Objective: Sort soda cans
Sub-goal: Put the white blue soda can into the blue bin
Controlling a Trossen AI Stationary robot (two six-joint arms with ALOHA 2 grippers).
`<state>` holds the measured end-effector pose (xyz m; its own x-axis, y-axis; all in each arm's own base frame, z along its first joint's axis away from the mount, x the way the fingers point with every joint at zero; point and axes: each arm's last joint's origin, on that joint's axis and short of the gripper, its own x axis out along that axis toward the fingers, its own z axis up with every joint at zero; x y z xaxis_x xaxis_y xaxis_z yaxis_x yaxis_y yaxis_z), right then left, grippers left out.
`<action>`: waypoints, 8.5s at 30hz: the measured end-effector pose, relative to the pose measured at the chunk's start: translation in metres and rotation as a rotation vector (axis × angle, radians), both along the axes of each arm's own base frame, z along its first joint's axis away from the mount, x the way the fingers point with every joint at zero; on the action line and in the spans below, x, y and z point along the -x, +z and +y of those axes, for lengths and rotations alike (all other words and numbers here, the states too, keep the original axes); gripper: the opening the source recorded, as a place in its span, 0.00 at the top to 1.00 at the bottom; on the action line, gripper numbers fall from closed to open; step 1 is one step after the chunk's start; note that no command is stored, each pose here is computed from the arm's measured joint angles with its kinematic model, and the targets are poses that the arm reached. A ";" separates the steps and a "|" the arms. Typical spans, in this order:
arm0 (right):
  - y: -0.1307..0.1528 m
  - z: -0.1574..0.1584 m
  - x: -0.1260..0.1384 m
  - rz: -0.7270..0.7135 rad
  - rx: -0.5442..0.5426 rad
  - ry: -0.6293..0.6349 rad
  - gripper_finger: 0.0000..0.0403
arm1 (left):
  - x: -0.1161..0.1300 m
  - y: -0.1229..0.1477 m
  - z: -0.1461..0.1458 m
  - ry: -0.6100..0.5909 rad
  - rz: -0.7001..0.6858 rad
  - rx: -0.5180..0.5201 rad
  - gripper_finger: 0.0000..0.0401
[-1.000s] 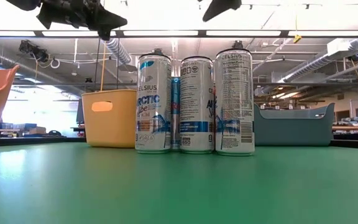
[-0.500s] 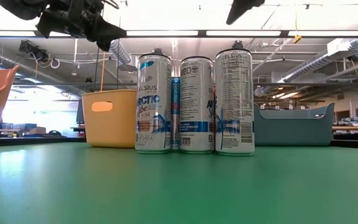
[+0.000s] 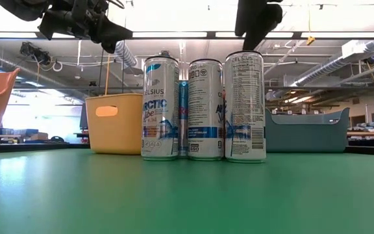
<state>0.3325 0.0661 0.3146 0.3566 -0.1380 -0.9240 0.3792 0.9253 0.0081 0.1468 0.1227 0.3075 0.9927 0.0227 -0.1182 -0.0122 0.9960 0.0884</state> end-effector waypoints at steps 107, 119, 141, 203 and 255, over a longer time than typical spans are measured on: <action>-0.017 -0.348 0.196 0.198 -0.032 -1.123 0.39 | -0.001 -0.001 -0.001 0.003 0.010 -0.023 0.99; -0.031 -0.351 0.195 0.144 -0.059 -1.122 0.39 | 0.000 -0.002 -0.001 0.003 0.019 -0.013 0.99; -0.036 -0.353 0.194 0.149 -0.030 -1.102 0.29 | 0.000 -0.003 -0.001 0.003 0.025 -0.004 0.99; -0.010 -0.045 -0.053 -0.048 -0.024 0.180 0.13 | 0.000 -0.003 0.000 0.018 0.028 -0.005 0.99; -0.043 -0.041 -0.063 0.008 -0.078 0.236 0.18 | 0.000 -0.003 0.000 0.030 0.029 -0.008 0.99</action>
